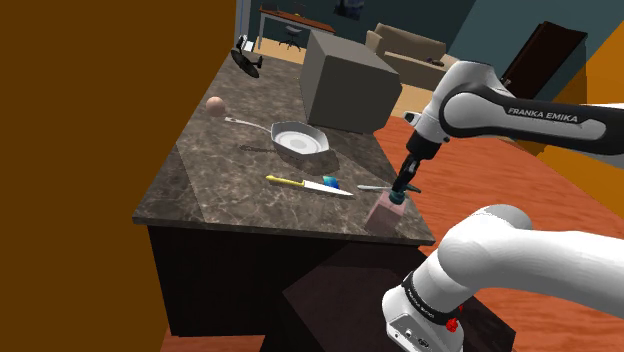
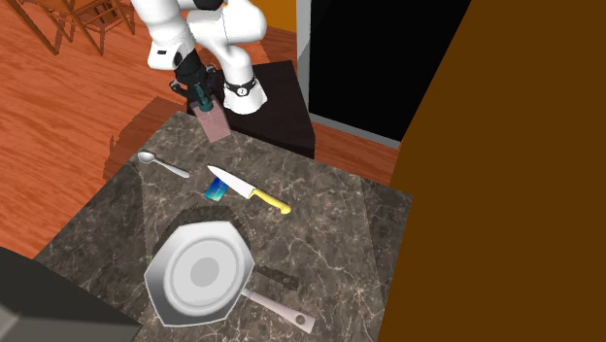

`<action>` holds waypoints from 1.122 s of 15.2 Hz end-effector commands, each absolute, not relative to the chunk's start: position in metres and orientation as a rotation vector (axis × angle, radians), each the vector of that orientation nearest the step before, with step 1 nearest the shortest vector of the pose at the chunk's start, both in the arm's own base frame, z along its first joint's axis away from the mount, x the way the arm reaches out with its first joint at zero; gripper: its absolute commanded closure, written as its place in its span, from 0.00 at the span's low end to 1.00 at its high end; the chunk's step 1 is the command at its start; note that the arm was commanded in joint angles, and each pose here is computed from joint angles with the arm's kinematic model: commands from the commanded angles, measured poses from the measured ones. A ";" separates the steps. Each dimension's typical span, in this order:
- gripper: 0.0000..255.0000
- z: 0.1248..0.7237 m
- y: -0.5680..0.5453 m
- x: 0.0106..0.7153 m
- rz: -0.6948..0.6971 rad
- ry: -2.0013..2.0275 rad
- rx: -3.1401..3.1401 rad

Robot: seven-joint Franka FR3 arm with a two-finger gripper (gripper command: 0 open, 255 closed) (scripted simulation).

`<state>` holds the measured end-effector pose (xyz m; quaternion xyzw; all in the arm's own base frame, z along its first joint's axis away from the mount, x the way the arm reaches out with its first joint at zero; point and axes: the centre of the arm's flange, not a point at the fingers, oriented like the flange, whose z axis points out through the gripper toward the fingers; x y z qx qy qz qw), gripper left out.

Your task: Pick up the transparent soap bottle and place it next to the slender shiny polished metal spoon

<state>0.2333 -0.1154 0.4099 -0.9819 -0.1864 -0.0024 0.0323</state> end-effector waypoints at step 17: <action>0.00 0.457 -0.118 0.233 -0.009 -0.574 -3.023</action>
